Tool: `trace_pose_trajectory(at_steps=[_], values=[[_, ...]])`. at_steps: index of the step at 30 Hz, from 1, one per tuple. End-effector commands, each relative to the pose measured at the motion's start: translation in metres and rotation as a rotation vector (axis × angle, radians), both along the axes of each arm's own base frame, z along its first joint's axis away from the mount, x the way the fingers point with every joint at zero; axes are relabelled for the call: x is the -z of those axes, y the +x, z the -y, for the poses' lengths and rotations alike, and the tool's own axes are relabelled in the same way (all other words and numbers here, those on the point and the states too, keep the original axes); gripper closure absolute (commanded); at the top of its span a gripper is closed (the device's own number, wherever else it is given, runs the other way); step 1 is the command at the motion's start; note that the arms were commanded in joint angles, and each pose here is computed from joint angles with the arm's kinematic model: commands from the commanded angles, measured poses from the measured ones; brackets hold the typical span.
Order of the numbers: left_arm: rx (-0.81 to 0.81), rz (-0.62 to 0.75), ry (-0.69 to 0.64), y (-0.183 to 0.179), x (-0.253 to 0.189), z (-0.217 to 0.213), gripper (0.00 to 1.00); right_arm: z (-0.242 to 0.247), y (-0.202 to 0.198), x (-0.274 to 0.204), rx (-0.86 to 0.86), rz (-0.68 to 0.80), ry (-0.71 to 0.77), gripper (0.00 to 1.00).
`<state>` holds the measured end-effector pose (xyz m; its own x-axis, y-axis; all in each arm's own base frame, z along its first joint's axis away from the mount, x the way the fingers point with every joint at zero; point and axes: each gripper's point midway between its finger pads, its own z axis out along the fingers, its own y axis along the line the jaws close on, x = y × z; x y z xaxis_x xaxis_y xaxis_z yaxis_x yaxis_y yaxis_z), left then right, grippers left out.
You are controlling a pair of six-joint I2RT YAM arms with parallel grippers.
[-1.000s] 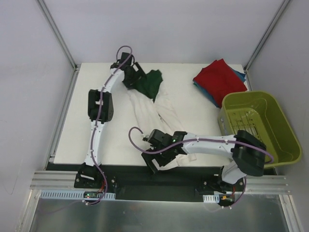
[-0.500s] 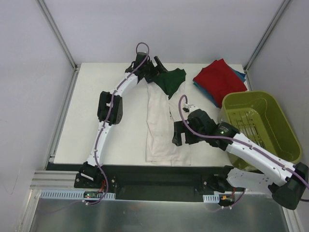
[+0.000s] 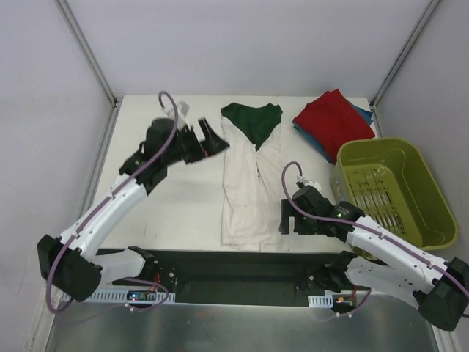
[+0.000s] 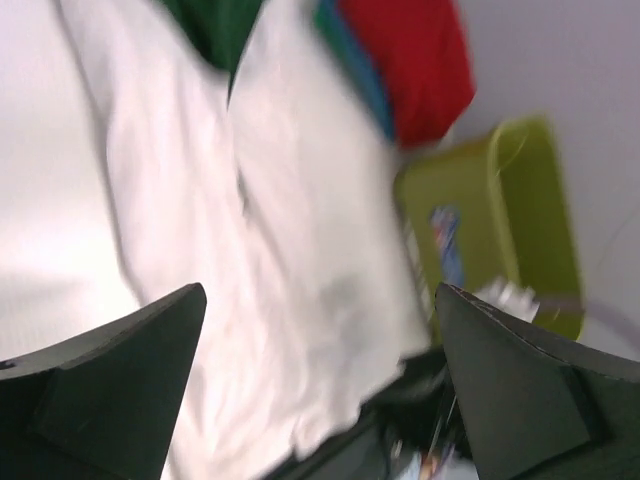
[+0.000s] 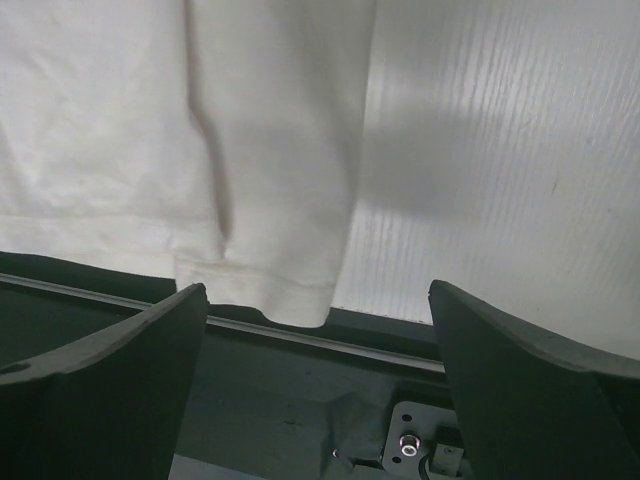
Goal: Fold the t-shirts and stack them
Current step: Rotate the tshirt 90 degrees, then grab the bottom of the folded rectangular tshirt with both arms
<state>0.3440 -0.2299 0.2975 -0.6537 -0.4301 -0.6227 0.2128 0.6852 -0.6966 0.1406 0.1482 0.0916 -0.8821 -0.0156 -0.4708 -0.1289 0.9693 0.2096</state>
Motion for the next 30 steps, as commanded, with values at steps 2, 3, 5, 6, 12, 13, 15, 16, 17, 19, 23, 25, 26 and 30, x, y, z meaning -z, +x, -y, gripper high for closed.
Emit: trace_pose_trajectory(at_steps=[2,3,5,6,12,13,15,16,17,19,23,25,26,30], values=[[0.016,-0.342,0.166,-0.105,0.152,-0.011,0.01,0.007,-0.014,0.022,0.081,-0.083,0.004,0.03],[0.060,-0.405,0.200,-0.134,0.180,-0.008,0.00,0.011,-0.018,0.028,0.091,-0.089,-0.001,0.03],[0.093,-0.453,0.210,-0.162,0.194,-0.002,0.01,0.012,-0.021,0.033,0.120,-0.099,0.013,0.03],[0.146,-0.479,0.242,-0.183,0.204,0.004,0.02,0.011,-0.024,0.037,0.121,-0.109,0.029,0.03],[0.199,-0.596,0.296,-0.223,0.230,0.020,0.07,0.001,-0.030,0.048,0.124,-0.142,0.097,0.02],[0.206,-0.617,0.319,-0.227,0.237,0.022,0.07,0.000,-0.031,0.051,0.125,-0.149,0.102,0.03],[0.223,-0.618,0.334,-0.228,0.237,0.029,0.10,-0.002,-0.032,0.053,0.122,-0.160,0.109,0.06],[0.239,-0.631,0.365,-0.230,0.244,0.031,0.11,-0.002,-0.033,0.055,0.124,-0.167,0.103,0.07],[0.256,-0.637,0.382,-0.234,0.246,0.034,0.11,-0.001,-0.033,0.057,0.125,-0.174,0.095,0.08],[0.274,-0.679,0.415,-0.239,0.257,0.037,0.16,-0.001,-0.032,0.058,0.129,-0.174,0.088,0.10],[0.303,-0.716,0.449,-0.245,0.267,0.045,0.22,-0.002,-0.034,0.064,0.133,-0.186,0.091,0.13],[0.309,-0.728,0.467,-0.246,0.272,0.049,0.28,-0.007,-0.034,0.067,0.130,-0.196,0.118,0.18],[0.318,-0.733,0.468,-0.246,0.272,0.052,0.38,-0.008,-0.036,0.070,0.128,-0.206,0.121,0.20],[0.305,-0.787,0.502,-0.254,0.287,0.044,0.75,-0.020,-0.043,0.084,0.115,-0.262,0.174,0.24]])
